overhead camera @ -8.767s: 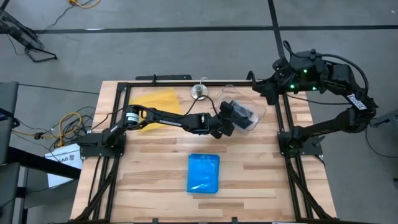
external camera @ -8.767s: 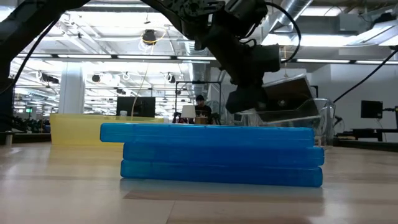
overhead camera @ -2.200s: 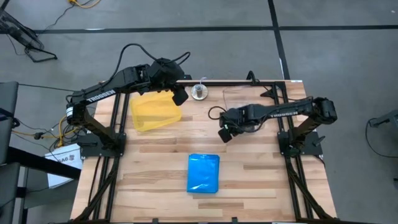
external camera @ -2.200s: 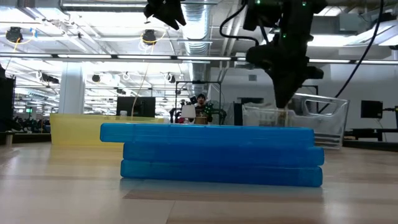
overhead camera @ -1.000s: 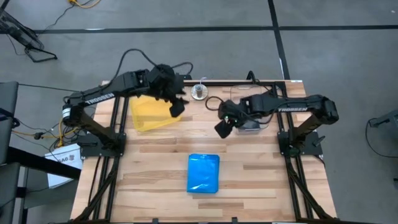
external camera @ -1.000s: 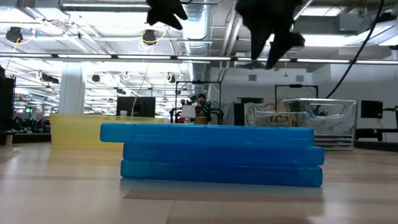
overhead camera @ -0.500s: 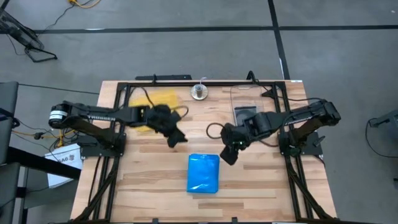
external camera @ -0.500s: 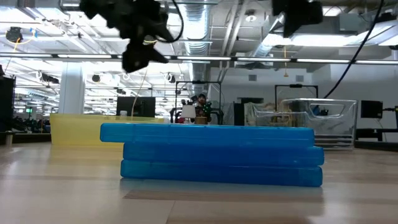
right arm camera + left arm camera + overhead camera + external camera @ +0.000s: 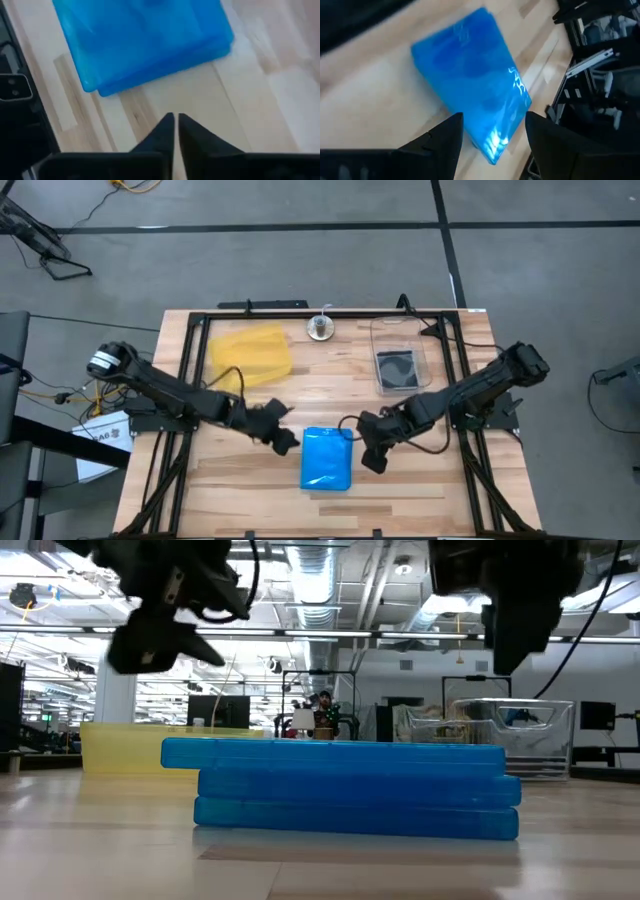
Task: Pick & place jewel cases by type
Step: Put the blue CD case into the yellow bin
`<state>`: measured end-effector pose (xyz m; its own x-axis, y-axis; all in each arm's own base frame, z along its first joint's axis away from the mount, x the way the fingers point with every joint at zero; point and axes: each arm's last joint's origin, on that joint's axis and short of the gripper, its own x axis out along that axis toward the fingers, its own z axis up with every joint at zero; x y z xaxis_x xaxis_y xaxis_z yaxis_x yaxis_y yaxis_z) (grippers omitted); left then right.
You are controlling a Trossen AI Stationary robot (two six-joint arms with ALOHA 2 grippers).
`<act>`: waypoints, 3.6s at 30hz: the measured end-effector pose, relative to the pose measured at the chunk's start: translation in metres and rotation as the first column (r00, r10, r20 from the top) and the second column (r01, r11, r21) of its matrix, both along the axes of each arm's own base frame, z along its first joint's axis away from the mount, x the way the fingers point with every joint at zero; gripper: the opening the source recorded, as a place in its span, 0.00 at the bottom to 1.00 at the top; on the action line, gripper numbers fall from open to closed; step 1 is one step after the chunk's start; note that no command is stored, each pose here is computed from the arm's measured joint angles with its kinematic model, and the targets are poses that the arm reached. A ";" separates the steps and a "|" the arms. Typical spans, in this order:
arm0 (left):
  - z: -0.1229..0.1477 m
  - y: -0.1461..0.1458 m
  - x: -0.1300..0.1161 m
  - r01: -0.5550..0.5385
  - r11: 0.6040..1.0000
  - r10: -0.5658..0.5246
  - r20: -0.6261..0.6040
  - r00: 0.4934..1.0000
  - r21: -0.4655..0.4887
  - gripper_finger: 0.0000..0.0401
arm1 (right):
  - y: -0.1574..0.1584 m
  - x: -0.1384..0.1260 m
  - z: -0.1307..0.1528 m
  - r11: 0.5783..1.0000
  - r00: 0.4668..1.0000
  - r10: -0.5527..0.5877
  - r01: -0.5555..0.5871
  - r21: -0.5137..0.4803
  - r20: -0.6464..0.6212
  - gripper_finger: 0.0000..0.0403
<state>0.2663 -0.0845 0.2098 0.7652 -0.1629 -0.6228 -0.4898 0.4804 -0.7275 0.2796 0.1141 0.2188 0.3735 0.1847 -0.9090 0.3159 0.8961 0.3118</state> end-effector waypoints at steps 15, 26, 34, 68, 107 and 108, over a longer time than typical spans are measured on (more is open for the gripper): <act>-0.059 -0.045 0.015 -0.125 0.990 0.118 -0.092 0.989 -0.067 0.51 | 0.007 -0.005 -0.032 0.999 0.988 0.007 -0.001 -0.043 0.151 0.00; -0.068 -0.044 0.018 -0.161 0.986 0.157 -0.096 0.983 -0.037 0.51 | 0.011 0.003 -0.049 0.998 0.987 -0.016 0.026 -0.055 0.158 0.00; -0.070 -0.043 0.017 -0.176 0.984 0.171 -0.118 0.978 -0.036 0.51 | 0.029 0.024 -0.068 1.000 0.989 0.015 -0.014 -0.011 0.149 0.00; -0.070 -0.025 0.023 -0.203 0.979 0.203 -0.116 0.972 0.014 0.51 | -0.017 0.051 -0.047 0.998 0.978 -0.051 0.056 -0.017 0.201 0.00; -0.066 -0.026 0.027 -0.211 0.977 0.209 -0.058 0.976 -0.016 0.48 | 0.007 0.116 -0.066 0.995 0.988 0.095 -0.096 0.001 0.124 0.00; -0.065 -0.026 0.028 -0.206 0.978 0.204 -0.056 0.977 -0.022 0.46 | 0.007 0.116 -0.066 0.995 0.988 0.096 -0.097 0.000 0.125 0.00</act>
